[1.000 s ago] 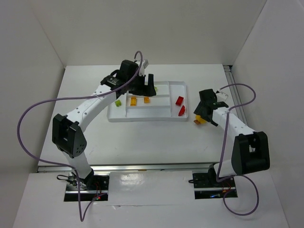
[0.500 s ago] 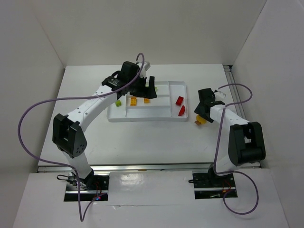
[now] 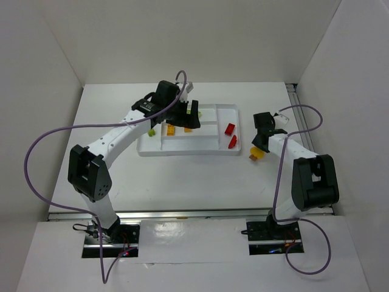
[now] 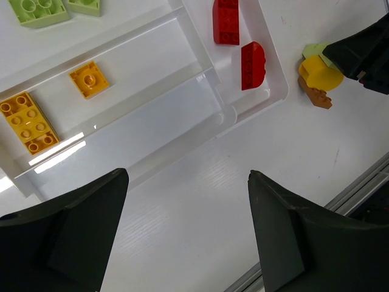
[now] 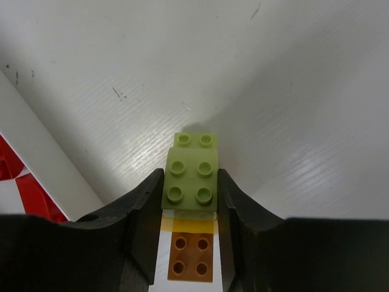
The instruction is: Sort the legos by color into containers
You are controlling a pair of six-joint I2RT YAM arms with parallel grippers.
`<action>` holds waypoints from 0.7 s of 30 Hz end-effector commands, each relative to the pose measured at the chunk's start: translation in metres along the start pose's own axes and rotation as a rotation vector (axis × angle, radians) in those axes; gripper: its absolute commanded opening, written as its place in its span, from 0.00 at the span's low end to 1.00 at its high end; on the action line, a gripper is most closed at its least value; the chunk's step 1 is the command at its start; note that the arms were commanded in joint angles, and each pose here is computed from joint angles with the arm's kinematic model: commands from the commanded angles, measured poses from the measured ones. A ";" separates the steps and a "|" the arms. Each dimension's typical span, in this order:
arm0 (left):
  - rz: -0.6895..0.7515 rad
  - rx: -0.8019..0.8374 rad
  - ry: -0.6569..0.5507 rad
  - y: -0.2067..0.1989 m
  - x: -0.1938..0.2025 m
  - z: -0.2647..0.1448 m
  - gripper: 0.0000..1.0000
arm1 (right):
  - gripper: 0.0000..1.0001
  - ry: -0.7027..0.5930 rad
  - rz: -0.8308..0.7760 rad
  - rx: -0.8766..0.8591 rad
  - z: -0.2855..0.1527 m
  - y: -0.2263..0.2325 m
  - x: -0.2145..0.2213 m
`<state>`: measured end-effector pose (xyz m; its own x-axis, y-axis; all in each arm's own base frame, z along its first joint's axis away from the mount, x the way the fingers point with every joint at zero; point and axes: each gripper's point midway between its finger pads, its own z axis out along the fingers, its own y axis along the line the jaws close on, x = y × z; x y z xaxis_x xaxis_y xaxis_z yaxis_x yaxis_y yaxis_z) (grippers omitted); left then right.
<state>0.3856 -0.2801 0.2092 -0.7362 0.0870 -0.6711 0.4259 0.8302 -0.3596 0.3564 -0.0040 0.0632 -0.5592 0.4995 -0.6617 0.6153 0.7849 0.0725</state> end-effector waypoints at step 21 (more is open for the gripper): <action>0.190 0.693 0.020 -0.106 0.020 -0.050 0.90 | 0.11 -0.166 -0.149 -1.010 -0.209 0.123 -0.088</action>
<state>0.3406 -0.3236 0.2251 -0.6954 0.2038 -0.6891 0.6710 0.5275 -0.5211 0.3704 0.0836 0.2483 -0.4450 0.4486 -0.7751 0.0368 0.8739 0.4847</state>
